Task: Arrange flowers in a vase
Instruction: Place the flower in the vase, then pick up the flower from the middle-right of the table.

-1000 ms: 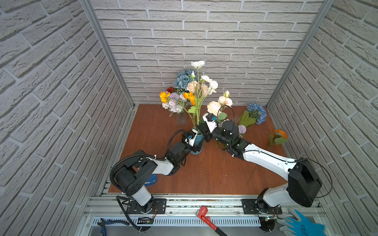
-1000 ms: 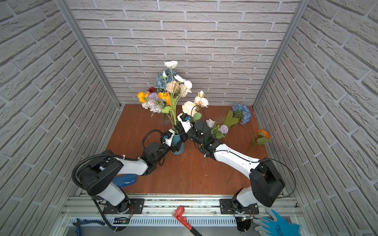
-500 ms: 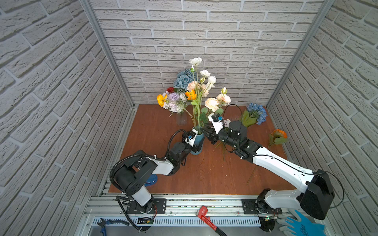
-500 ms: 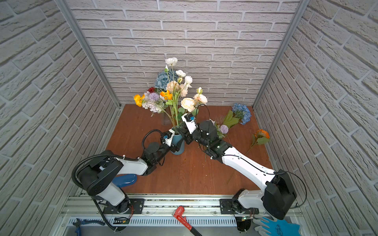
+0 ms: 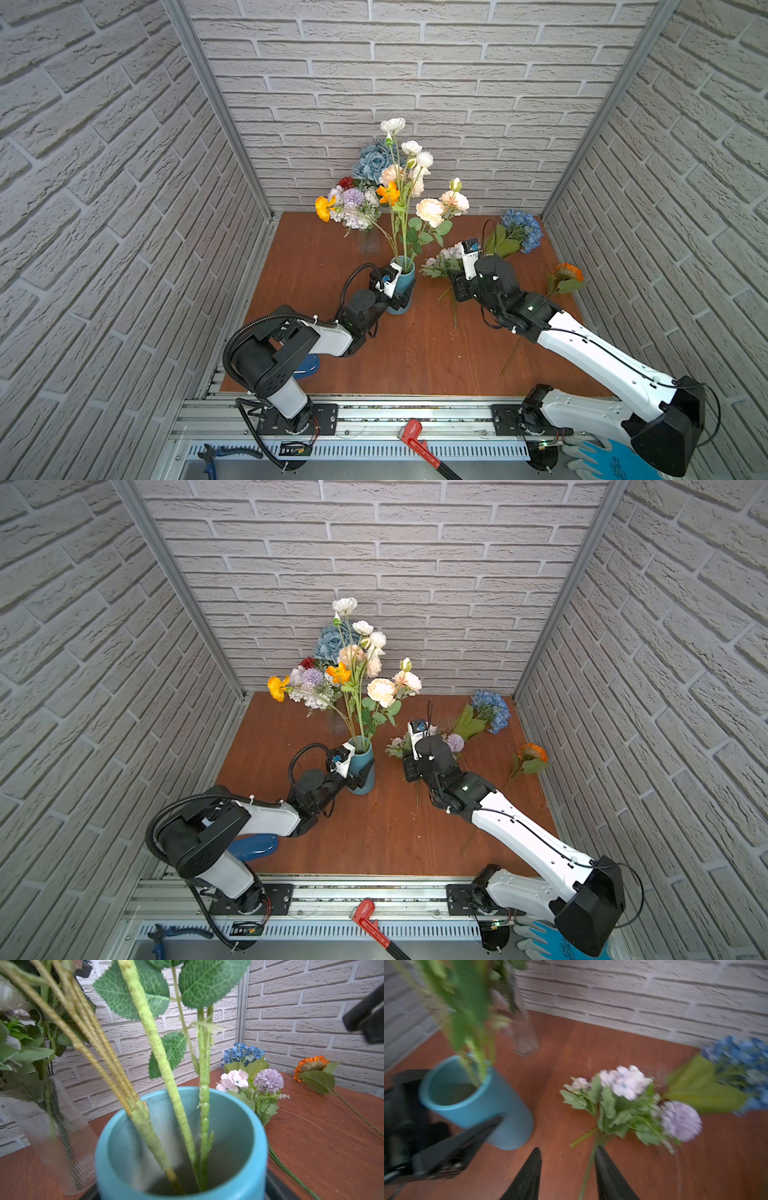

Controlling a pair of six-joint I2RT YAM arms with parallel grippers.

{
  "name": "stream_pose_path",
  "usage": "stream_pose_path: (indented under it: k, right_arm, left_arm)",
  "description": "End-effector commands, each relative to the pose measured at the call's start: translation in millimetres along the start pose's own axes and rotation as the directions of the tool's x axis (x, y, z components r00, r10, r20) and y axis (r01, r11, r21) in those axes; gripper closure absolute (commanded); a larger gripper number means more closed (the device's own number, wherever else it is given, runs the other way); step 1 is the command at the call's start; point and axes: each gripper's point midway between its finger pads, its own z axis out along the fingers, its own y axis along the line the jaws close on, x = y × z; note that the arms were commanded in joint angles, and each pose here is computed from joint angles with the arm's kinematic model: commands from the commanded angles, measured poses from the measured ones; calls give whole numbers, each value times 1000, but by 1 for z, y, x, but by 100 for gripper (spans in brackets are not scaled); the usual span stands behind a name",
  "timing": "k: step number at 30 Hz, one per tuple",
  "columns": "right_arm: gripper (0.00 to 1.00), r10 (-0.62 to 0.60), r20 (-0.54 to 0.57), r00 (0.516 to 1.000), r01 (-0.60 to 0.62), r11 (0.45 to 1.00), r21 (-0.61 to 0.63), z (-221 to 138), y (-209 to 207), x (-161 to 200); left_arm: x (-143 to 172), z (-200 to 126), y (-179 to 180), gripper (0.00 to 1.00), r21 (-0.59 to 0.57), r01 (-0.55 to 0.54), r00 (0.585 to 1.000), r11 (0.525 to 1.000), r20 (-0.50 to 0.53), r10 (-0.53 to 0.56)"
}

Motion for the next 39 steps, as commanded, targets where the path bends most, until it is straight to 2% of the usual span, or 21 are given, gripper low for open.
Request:
stream_pose_path:
  k: [1,4,9,12,18,24,29,33,37,39]
  right_arm:
    - [55,160,-98,982,-123,945,303,7,-75,40]
    - [54,255,-137,957,-185,903,388,13,-113,61]
    - [51,338,-191,922,-186,817,546,13,-173,85]
    - [49,429,-228,874,-212,759,616,14,-210,105]
    - [50,588,-247,770,-299,675,675,24,-257,146]
    - [52,657,-260,707,-358,650,671,39,-274,167]
    - [57,692,-317,649,-412,669,618,65,-270,179]
    - [59,702,-325,634,-407,660,632,72,-276,187]
    - [72,715,-337,612,-415,654,633,76,-277,196]
    - [83,718,-337,609,-418,651,634,75,-277,197]
  left_arm:
    - [-7,-1,-10,100,33,-13,1000,999,12,12]
    - [-7,-2,-9,100,24,-20,1000,1000,14,20]
    - [-11,-3,-8,100,20,-26,999,999,31,25]
    - [-11,-3,-8,100,20,-32,999,999,27,32]
    - [-3,-4,-10,100,23,-28,1000,999,12,28]
    - [-1,-5,-10,100,22,-36,999,999,6,35]
    - [-1,-4,-11,100,22,-41,999,999,6,41]
    - [-2,-4,-11,100,23,-41,999,999,7,41]
    - [-2,-4,-11,100,19,-44,999,999,5,44]
    - [-2,-4,-11,100,20,-44,999,999,8,44]
